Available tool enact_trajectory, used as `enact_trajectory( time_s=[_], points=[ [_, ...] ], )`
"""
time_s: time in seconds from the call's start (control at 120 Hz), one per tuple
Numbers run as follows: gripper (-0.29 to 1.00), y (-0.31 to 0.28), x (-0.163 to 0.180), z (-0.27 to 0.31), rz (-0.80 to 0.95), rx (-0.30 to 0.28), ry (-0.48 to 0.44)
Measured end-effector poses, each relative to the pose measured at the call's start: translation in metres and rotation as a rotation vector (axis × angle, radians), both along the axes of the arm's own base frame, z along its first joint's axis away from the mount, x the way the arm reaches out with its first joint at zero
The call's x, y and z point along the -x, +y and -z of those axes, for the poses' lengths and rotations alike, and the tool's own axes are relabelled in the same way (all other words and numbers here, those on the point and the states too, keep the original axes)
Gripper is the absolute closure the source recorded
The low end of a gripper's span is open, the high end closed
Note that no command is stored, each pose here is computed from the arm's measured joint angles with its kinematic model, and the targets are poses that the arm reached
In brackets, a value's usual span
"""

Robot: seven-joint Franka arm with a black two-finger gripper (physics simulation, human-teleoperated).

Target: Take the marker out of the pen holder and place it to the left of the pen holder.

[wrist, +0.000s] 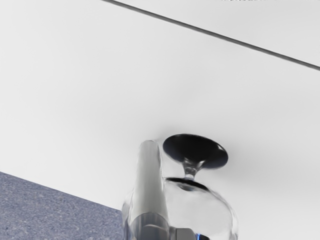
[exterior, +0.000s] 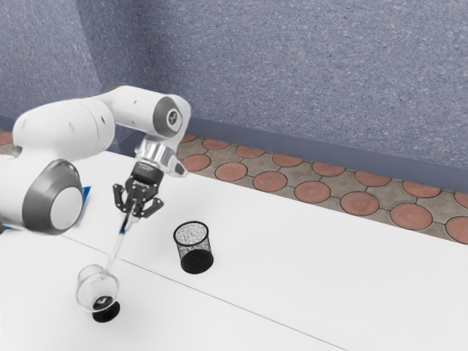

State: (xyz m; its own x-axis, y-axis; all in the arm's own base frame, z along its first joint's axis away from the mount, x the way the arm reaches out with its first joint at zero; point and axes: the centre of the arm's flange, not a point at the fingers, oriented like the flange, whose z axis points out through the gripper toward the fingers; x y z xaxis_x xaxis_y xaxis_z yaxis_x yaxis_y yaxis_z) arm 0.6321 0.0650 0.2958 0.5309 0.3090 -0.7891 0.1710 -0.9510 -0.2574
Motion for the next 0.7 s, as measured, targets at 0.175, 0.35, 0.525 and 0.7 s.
enact_trajectory(
  time_s=[0.175,0.35,0.525,0.7],
  points=[
    [0.36,0.011,0.002,0.006,-0.034,0.006,0.002],
    [0.16,0.003,-0.004,-0.025,-0.029,0.006,-0.082],
    [0.07,-0.043,0.031,-0.163,0.055,0.028,-0.394],
    [0.03,-0.074,0.06,-0.288,0.163,0.023,-0.754]
  ],
)
